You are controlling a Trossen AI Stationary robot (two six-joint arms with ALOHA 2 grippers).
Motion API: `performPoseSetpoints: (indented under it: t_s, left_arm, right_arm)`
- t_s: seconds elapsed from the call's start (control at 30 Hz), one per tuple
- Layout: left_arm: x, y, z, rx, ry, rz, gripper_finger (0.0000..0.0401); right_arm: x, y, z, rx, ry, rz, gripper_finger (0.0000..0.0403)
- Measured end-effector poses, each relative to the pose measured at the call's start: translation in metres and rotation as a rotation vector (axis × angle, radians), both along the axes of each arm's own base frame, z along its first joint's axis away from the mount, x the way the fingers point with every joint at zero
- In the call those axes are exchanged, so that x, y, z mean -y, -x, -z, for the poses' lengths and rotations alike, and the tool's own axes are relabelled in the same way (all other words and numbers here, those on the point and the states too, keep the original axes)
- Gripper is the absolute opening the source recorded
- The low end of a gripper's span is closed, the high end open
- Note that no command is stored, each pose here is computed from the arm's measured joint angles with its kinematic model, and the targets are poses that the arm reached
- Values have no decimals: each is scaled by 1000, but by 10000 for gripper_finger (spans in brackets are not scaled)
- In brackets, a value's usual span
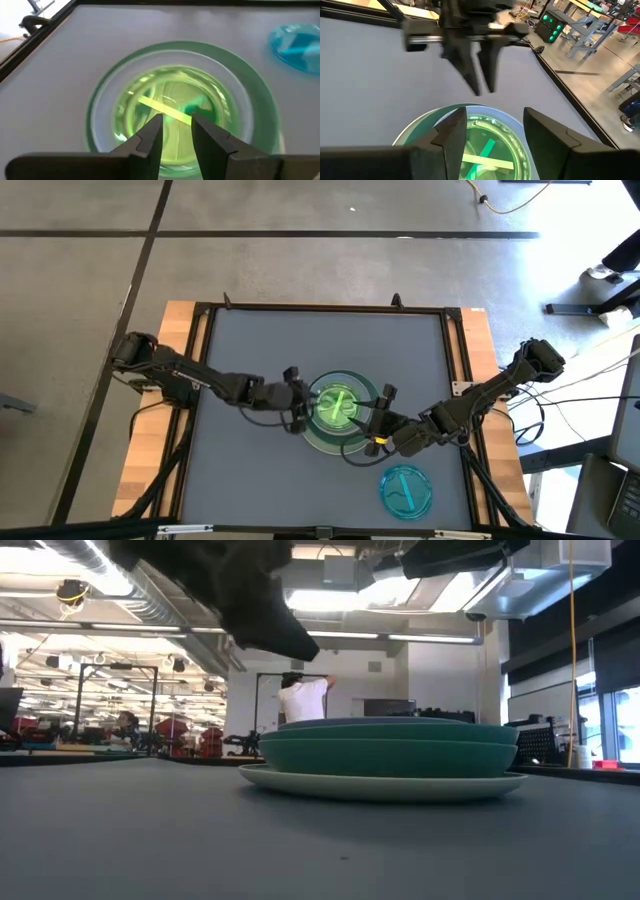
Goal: Stack plastic plates
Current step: Stack the blue plate on the green plate
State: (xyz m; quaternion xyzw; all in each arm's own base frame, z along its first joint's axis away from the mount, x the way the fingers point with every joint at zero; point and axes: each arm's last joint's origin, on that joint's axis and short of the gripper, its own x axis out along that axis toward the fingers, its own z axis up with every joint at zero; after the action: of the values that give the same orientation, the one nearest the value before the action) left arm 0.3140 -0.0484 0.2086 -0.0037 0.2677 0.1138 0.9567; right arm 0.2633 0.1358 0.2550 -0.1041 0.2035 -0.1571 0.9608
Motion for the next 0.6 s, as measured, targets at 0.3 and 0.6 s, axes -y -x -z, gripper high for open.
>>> performPoseSetpoints:
  t_s: [0.3, 0.6]
  left_arm:
    - [60, 21, 8, 18, -22, 163, 96]
    - [94, 60, 39, 65, 48, 199, 96]
  right_arm:
    - [-2, -2, 5, -17, 3, -9, 186]
    - [-7, -6, 10, -65, -55, -131, 186]
